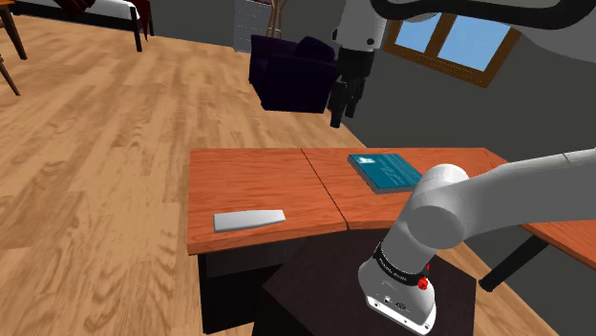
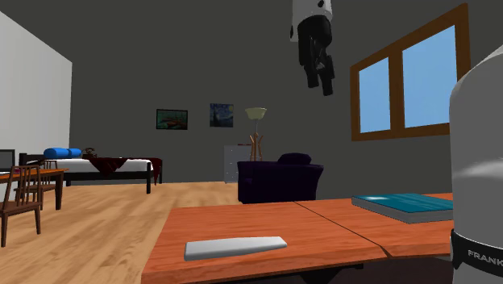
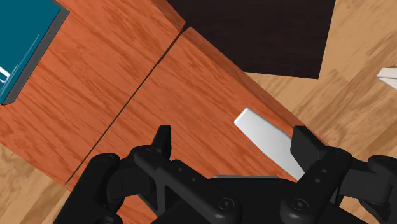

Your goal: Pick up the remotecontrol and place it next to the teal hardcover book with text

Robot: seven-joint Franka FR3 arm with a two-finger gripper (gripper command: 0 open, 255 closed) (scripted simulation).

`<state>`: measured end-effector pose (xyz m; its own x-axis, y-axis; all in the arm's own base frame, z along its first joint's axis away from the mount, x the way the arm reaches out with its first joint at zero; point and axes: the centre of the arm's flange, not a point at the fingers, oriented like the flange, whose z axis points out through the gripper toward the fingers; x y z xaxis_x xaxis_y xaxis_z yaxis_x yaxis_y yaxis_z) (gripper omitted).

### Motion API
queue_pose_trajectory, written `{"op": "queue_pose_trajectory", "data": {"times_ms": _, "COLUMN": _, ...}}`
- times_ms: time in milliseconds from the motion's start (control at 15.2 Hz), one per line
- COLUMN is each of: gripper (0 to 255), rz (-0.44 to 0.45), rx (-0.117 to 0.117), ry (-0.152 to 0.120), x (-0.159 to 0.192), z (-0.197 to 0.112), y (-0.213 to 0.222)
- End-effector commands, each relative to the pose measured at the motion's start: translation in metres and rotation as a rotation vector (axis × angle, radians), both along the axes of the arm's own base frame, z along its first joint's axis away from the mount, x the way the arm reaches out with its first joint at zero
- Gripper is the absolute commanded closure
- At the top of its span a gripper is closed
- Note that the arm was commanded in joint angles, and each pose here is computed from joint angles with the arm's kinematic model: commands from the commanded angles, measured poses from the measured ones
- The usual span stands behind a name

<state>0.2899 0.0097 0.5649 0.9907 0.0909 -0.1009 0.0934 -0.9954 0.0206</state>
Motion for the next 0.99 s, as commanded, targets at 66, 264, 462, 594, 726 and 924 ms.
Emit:
{"op": "queue_pose_trajectory", "data": {"times_ms": 66, "gripper": 0, "rz": 0.033, "rx": 0.003, "ry": -0.003, "x": 0.005, "z": -0.011, "y": 0.003}}
{"op": "queue_pose_trajectory", "data": {"times_ms": 264, "gripper": 0, "rz": 0.13, "rx": 0.012, "ry": -0.012, "x": 0.021, "z": -0.045, "y": 0.012}}
{"op": "queue_pose_trajectory", "data": {"times_ms": 462, "gripper": 0, "rz": 0.228, "rx": 0.021, "ry": -0.021, "x": 0.036, "z": -0.079, "y": 0.024}}
{"op": "queue_pose_trajectory", "data": {"times_ms": 594, "gripper": 0, "rz": 0.293, "rx": 0.027, "ry": -0.027, "x": 0.046, "z": -0.101, "y": 0.032}}
{"op": "queue_pose_trajectory", "data": {"times_ms": 726, "gripper": 0, "rz": 0.358, "rx": 0.033, "ry": -0.033, "x": 0.055, "z": -0.123, "y": 0.042}}
{"op": "queue_pose_trajectory", "data": {"times_ms": 924, "gripper": 0, "rz": 0.456, "rx": 0.043, "ry": -0.042, "x": 0.068, "z": -0.157, "y": 0.057}}
